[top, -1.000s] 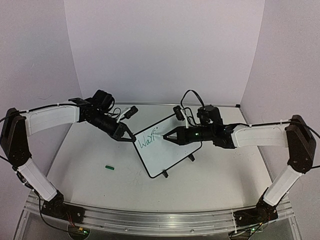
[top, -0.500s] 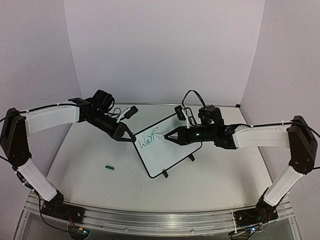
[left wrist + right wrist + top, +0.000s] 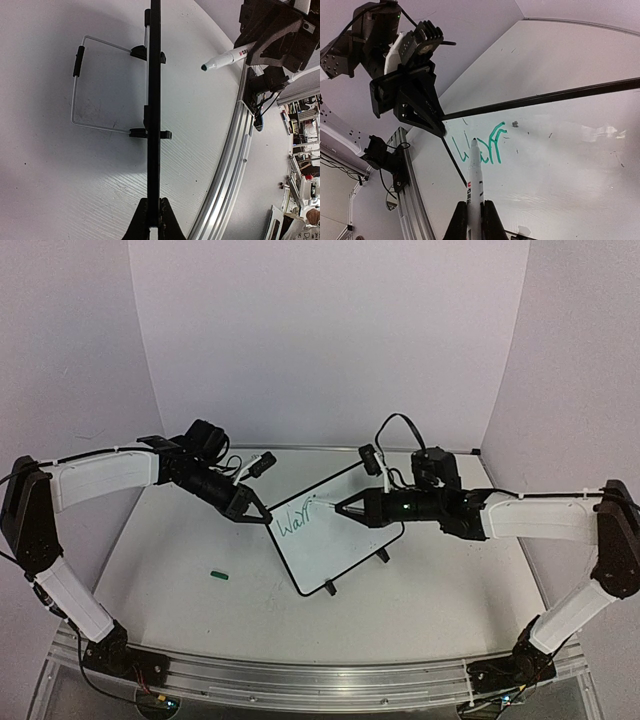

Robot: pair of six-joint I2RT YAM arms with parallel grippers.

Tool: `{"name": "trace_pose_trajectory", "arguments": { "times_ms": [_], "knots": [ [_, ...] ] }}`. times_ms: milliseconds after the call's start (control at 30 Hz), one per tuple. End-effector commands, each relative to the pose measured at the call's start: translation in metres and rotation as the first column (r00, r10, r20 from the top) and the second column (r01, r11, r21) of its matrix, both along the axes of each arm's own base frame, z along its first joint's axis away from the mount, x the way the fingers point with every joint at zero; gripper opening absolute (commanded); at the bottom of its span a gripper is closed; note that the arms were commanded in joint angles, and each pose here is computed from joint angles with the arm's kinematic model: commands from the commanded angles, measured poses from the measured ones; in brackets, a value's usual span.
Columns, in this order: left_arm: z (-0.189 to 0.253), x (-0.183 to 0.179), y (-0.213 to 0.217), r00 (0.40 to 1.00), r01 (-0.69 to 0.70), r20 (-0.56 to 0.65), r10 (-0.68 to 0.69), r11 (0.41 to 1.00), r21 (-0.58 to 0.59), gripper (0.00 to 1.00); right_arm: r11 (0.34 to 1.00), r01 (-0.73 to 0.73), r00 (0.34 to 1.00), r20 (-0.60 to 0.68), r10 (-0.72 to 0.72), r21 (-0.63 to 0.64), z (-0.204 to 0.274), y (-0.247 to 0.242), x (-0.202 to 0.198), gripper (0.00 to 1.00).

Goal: Write a sentence on the whiteboard

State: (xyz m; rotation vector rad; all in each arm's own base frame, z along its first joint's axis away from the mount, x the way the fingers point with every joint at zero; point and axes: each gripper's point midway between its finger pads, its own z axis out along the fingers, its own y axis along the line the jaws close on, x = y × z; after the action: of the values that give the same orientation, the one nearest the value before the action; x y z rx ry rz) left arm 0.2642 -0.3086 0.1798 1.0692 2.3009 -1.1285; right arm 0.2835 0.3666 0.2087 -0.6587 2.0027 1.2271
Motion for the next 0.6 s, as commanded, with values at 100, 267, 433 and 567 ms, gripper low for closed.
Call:
{"name": "trace_pose_trajectory", "arguments": {
  "times_ms": [100,267,433,567],
  "knots": [
    [-0.002,-0.011,-0.007,0.998,0.059,0.019,-0.059,0.998,0.024,0.00,1.000,0.022,1.000,0.008,-0.022,-0.002,-0.003,0.005,0.011,0.00],
    [-0.002,-0.012,-0.007,0.998,0.060,0.019,-0.060,0.998,0.024,0.00,0.999,0.032,0.999,-0.006,-0.032,-0.014,-0.011,0.006,0.016,0.00],
    [-0.003,-0.012,-0.007,0.998,0.060,0.018,-0.060,0.998,0.024,0.00,0.998,0.060,0.998,-0.012,-0.060,-0.026,-0.016,0.003,0.022,0.00],
    [-0.002,-0.012,-0.007,0.998,0.060,0.018,-0.060,0.998,0.025,0.00,0.997,0.070,0.997,-0.022,-0.070,-0.035,-0.021,0.000,0.022,0.00]
  ]
}}
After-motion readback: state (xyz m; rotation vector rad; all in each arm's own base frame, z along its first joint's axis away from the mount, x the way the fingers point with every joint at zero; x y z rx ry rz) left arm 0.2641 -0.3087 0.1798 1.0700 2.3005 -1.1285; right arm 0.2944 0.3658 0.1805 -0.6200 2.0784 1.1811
